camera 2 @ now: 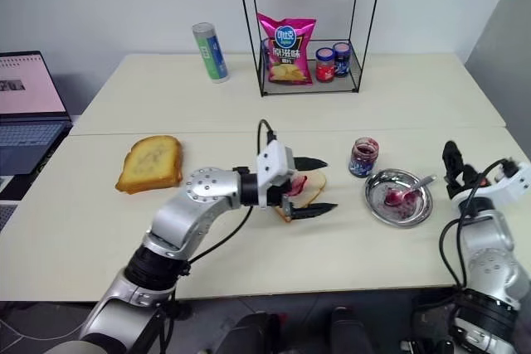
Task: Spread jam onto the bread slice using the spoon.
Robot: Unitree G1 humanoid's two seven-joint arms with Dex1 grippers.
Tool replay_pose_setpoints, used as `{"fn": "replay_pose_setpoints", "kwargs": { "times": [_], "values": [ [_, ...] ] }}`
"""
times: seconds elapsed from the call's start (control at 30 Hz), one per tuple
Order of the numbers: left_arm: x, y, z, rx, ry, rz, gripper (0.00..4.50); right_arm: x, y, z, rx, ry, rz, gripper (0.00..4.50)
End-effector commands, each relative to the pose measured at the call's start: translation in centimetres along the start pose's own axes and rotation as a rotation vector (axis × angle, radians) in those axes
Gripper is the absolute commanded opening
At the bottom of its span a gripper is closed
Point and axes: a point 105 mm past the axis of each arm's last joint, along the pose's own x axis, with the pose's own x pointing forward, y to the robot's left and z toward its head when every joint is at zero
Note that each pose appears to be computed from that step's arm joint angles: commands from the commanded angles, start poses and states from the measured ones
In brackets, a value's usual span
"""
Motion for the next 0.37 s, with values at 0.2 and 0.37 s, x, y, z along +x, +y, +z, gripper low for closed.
{"fn": "replay_pose_setpoints", "kwargs": {
  "times": [0.2, 0.37],
  "values": [
    [-10.5, 2.3, -1.8, -0.118, 0.176, 0.220, 4.50, -6.2, 11.9, -5.9, -0.398, 0.669, 0.793, 4.47],
    [-14.1, 1.3, -2.8, -0.175, 0.261, 0.255, 4.50, -8.5, 11.7, -7.2, -0.422, 0.824, 0.899, 4.47]
  ]
}}
